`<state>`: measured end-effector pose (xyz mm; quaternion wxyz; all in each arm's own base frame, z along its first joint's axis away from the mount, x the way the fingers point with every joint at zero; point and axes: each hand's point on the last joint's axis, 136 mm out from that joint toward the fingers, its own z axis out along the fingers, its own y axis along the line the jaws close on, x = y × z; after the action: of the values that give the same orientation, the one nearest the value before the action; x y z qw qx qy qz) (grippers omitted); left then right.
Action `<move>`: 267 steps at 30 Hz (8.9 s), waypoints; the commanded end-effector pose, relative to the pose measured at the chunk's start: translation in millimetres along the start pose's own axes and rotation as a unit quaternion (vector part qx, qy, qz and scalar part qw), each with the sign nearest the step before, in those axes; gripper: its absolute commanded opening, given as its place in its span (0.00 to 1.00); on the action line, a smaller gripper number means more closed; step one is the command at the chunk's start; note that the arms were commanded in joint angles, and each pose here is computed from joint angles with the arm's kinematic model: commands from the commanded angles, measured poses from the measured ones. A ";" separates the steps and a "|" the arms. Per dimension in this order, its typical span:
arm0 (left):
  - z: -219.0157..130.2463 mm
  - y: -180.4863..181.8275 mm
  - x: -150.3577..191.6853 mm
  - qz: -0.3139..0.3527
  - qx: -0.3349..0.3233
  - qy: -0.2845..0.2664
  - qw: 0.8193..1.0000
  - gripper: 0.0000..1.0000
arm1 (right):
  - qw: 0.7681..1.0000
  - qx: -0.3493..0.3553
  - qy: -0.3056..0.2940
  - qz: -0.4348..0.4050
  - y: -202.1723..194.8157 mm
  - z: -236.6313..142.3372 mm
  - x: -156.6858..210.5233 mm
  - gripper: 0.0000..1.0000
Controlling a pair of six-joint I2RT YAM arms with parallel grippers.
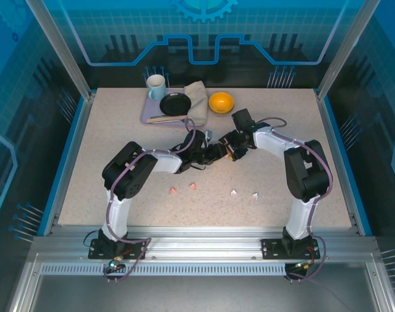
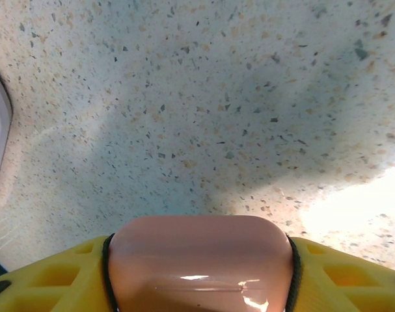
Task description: Insert wireless bluetooth earbuds into charging case
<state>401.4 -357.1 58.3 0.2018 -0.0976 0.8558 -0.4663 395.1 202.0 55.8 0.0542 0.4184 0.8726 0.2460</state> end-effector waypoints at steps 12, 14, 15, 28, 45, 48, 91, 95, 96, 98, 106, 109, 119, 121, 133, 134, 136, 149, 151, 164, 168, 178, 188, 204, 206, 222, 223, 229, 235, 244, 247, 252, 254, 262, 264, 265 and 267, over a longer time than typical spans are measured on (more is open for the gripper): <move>-12.6 -34.2 -34.4 0.018 0.038 -0.076 0.996 0.32 | 0.998 -0.009 0.059 0.035 -7.9 -2.2 36.5 0.48; -12.1 -35.6 -35.4 0.020 0.039 -0.077 0.996 0.29 | 0.998 -0.007 0.059 0.037 -9.5 -1.9 36.8 0.48; -11.9 -35.8 -36.5 0.020 0.038 -0.078 0.996 0.28 | 0.998 -0.007 0.059 0.037 -10.0 -1.9 37.0 0.48; -13.5 -36.9 -34.9 0.023 0.034 -0.070 0.997 0.03 | 0.998 -0.010 0.053 0.036 -7.6 -8.9 31.2 0.53; -30.6 -36.9 -26.6 0.035 0.017 -0.027 0.999 0.00 | 0.996 -0.083 -0.022 -0.031 11.9 -76.2 -32.9 0.84; -45.9 -42.2 -26.6 0.056 0.018 0.003 0.998 0.00 | 0.985 -0.099 -0.051 -0.135 11.9 -93.1 -41.7 0.83; -138.1 -118.6 -22.0 0.183 0.104 0.117 0.971 0.00 | 0.913 -0.224 0.008 -0.340 -15.6 -57.9 -4.8 0.60; -136.9 -116.7 -20.3 0.181 0.105 0.120 0.970 0.00 | 0.902 -0.258 0.001 -0.347 -8.4 -81.5 4.4 0.60; -136.9 -116.5 -20.5 0.181 0.105 0.120 0.970 0.00 | 0.896 -0.272 0.002 -0.351 -5.0 -88.7 8.6 0.59; -136.4 -116.8 -19.4 0.182 0.109 0.122 0.970 0.00 | 0.885 -0.296 0.007 -0.359 0.4 -100.7 16.4 0.58; -133.8 -116.6 -16.0 0.181 0.117 0.134 0.967 0.00 | 0.839 -0.365 0.035 -0.401 20.3 -127.2 42.0 0.49; -133.3 -117.5 -16.2 0.179 0.120 0.134 0.967 0.00 | 0.834 -0.367 0.043 -0.410 25.4 -127.1 47.6 0.46; -132.5 -117.8 -15.3 0.177 0.123 0.136 0.967 0.00 | 0.826 -0.371 0.053 -0.421 38.7 -123.1 58.8 0.42; -132.4 -117.1 -14.7 0.177 0.123 0.137 0.967 0.00 | 0.825 -0.371 0.055 -0.423 39.9 -122.6 61.3 0.42; -129.8 -121.1 -10.9 0.177 0.130 0.144 0.965 0.00 | 0.828 -0.364 0.072 -0.421 42.7 -108.4 65.1 0.35; -129.4 -121.1 -9.5 0.178 0.131 0.147 0.964 0.00 | 0.828 -0.363 0.075 -0.421 42.0 -107.0 66.0 0.34; -128.5 -120.9 -8.6 0.178 0.131 0.149 0.964 0.00 | 0.821 -0.372 0.069 -0.427 52.3 -113.9 65.2 0.33; -123.6 -117.9 -7.7 0.173 0.130 0.151 0.964 0.00 | 0.808 -0.384 0.085 -0.440 54.6 -119.6 72.5 0.00; -122.6 -116.3 -9.7 0.173 0.124 0.146 0.966 0.00 | 0.811 -0.378 0.081 -0.440 53.0 -119.0 70.3 0.00; -155.6 -113.8 -45.1 0.183 0.084 0.098 0.975 0.92 | 0.831 -0.259 0.050 -0.489 42.2 -109.2 38.1 0.00; -172.0 -108.0 -51.0 0.197 0.058 0.139 0.969 0.97 | 0.782 -0.190 0.052 -0.591 41.1 -106.3 43.8 0.00; -180.2 -87.0 -33.9 0.231 0.018 0.228 0.946 0.99 | 0.678 -0.145 0.073 -0.717 52.8 -107.1 67.6 0.00; -177.1 -73.1 -15.1 0.218 0.037 0.267 0.938 0.91 | 0.642 -0.155 0.092 -0.746 48.2 -107.4 87.8 0.00; -170.6 -89.6 9.5 0.184 0.112 0.323 0.921 0.63 | 0.613 -0.190 0.081 -0.763 61.2 -133.4 114.3 0.00; -169.8 -92.8 10.1 0.184 0.118 0.326 0.920 0.62 | 0.612 -0.189 0.084 -0.764 61.0 -131.2 115.4 0.00; -170.2 -95.0 20.9 0.173 0.135 0.345 0.913 0.44 | 0.615 -0.176 0.085 -0.764 59.5 -121.2 113.3 0.00; -170.4 -95.1 21.2 0.173 0.135 0.345 0.912 0.43 | 0.615 -0.176 0.085 -0.764 59.8 -121.5 113.2 0.00; -171.7 -97.8 22.1 0.170 0.144 0.347 0.911 0.34 | 0.617 -0.177 0.082 -0.763 61.5 -120.5 111.8 0.00; -172.4 -98.8 22.5 0.168 0.147 0.348 0.911 0.22 | 0.621 -0.177 0.077 -0.760 64.1 -120.7 108.8 0.00; -169.6 -90.7 23.7 0.168 0.144 0.343 0.913 0.00 | 0.671 -0.174 0.040 -0.719 81.1 -132.1 87.2 0.29; -168.4 -85.5 16.4 0.177 0.136 0.321 0.920 0.00 | 0.700 -0.173 0.020 -0.693 83.6 -148.0 75.7 0.40; -172.6 -76.4 -8.6 0.197 0.103 0.257 0.941 0.00 | 0.759 -0.160 -0.008 -0.632 73.9 -172.7 53.9 0.50; -174.1 -73.9 -20.8 0.217 0.075 0.218 0.949 0.00 | 0.791 -0.142 -0.016 -0.594 64.8 -174.0 43.4 0.51; -193.2 -72.9 -71.6 0.315 -0.012 0.003 0.949 0.00 | 0.877 -0.060 -0.025 -0.476 23.6 -141.6 42.4 0.51; -207.3 -76.1 -83.8 0.346 -0.023 -0.074 0.935 0.00 | 0.883 -0.043 -0.015 -0.468 14.1 -125.9 53.9 0.52; -215.0 -79.2 -86.8 0.364 -0.020 -0.112 0.924 0.00 | 0.880 -0.036 -0.011 -0.474 11.5 -117.3 62.2 0.52; -231.7 -80.8 -91.5 0.387 -0.022 -0.183 0.903 0.00 | 0.872 -0.005 -0.009 -0.489 2.6 -102.0 73.4 0.53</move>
<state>353.0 -213.7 222.2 0.3638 0.1854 0.8392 -0.3592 323.8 209.6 171.8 0.1835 -0.0831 0.9542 0.2212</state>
